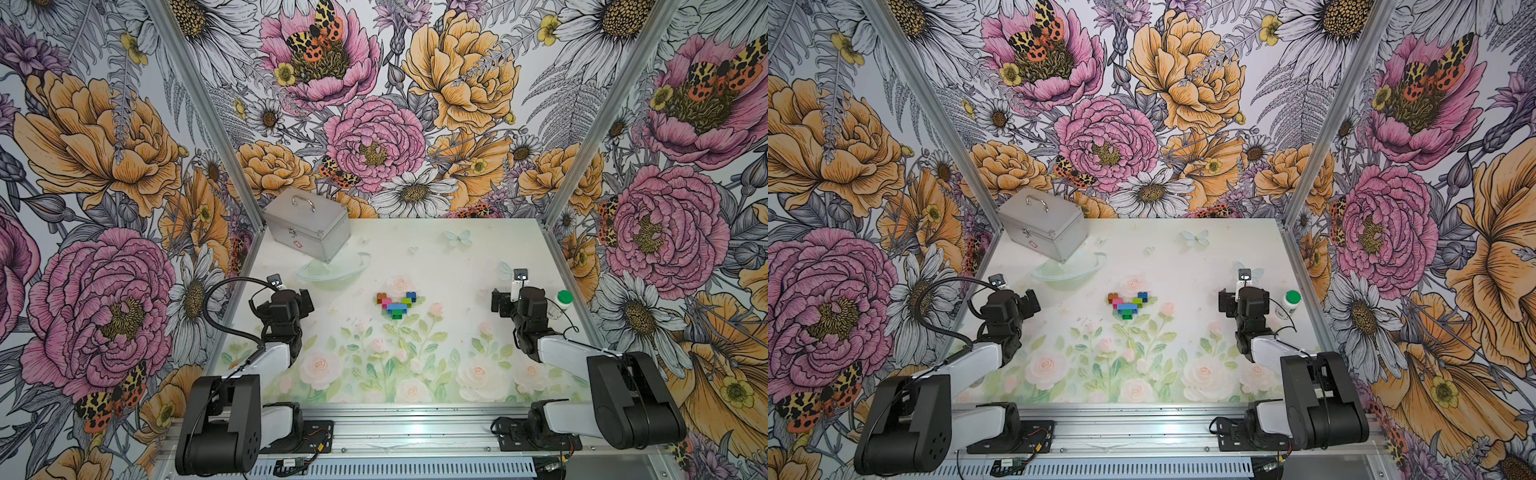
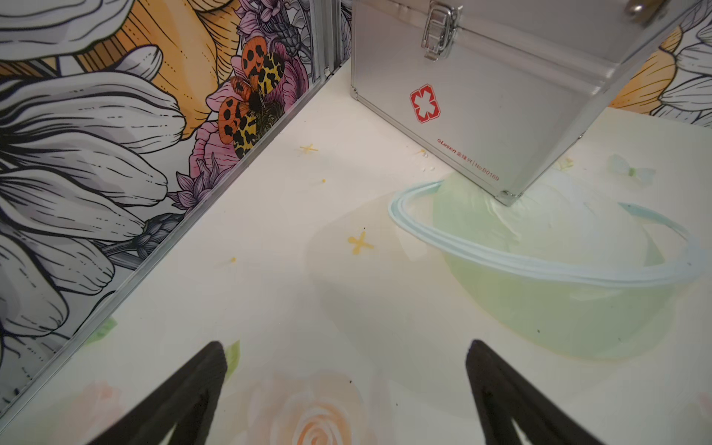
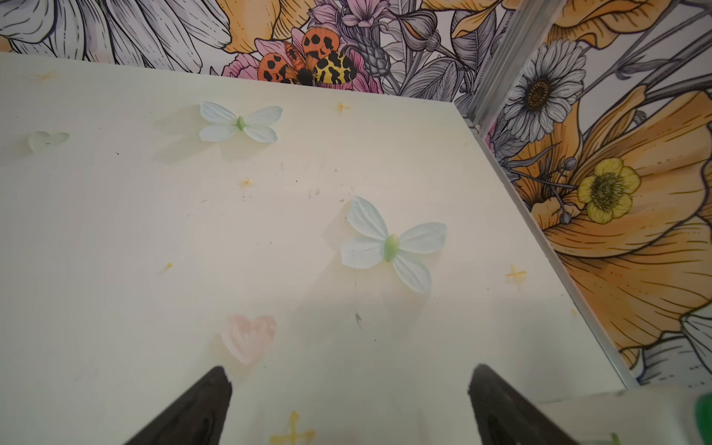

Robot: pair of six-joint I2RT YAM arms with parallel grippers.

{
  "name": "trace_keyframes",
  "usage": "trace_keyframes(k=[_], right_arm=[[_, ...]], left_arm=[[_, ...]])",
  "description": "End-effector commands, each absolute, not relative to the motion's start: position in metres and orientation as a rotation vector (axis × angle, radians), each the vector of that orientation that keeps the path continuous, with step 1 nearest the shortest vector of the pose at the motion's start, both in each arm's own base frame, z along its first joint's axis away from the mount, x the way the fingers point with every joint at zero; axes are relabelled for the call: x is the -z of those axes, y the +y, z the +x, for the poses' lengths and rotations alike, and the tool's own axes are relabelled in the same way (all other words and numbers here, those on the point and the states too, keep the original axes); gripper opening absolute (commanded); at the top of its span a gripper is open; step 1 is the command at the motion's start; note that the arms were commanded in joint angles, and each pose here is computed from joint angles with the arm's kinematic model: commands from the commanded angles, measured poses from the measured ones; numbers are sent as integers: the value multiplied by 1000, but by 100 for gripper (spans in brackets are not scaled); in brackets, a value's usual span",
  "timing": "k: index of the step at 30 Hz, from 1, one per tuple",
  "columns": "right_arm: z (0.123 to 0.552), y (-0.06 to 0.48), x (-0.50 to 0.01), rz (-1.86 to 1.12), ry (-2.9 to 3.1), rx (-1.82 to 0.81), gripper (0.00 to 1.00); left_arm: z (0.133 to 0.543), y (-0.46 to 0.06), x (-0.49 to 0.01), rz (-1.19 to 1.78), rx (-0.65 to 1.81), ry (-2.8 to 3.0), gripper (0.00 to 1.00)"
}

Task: Assemble the letter v with lego
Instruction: Reset both arms

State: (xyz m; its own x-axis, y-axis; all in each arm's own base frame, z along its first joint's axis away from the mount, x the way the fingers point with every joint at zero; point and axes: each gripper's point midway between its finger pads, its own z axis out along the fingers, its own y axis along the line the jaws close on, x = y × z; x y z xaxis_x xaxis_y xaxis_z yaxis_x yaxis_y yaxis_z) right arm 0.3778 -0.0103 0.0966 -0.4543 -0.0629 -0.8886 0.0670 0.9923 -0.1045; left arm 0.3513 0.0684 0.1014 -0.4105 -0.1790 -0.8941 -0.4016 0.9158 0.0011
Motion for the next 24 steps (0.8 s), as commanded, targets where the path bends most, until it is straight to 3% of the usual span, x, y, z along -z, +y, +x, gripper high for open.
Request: trace_keyframes(k=[1,7,9,24], right_arm=[[403,-1,-125,-69,1945,37,99],[404,-2,-117,-38,1893,22,100],[405,-14,-109,33,1903,42,99],[404,-22,-110,75,1876,51,100]], left_arm=[[380,60,-140,-326,-167,1832,99],[395,22,-128,-141,-63,1853,99],[394,11,-124,-96,-150,1729,99],[398,33,-116,-219,-154,1821,99]])
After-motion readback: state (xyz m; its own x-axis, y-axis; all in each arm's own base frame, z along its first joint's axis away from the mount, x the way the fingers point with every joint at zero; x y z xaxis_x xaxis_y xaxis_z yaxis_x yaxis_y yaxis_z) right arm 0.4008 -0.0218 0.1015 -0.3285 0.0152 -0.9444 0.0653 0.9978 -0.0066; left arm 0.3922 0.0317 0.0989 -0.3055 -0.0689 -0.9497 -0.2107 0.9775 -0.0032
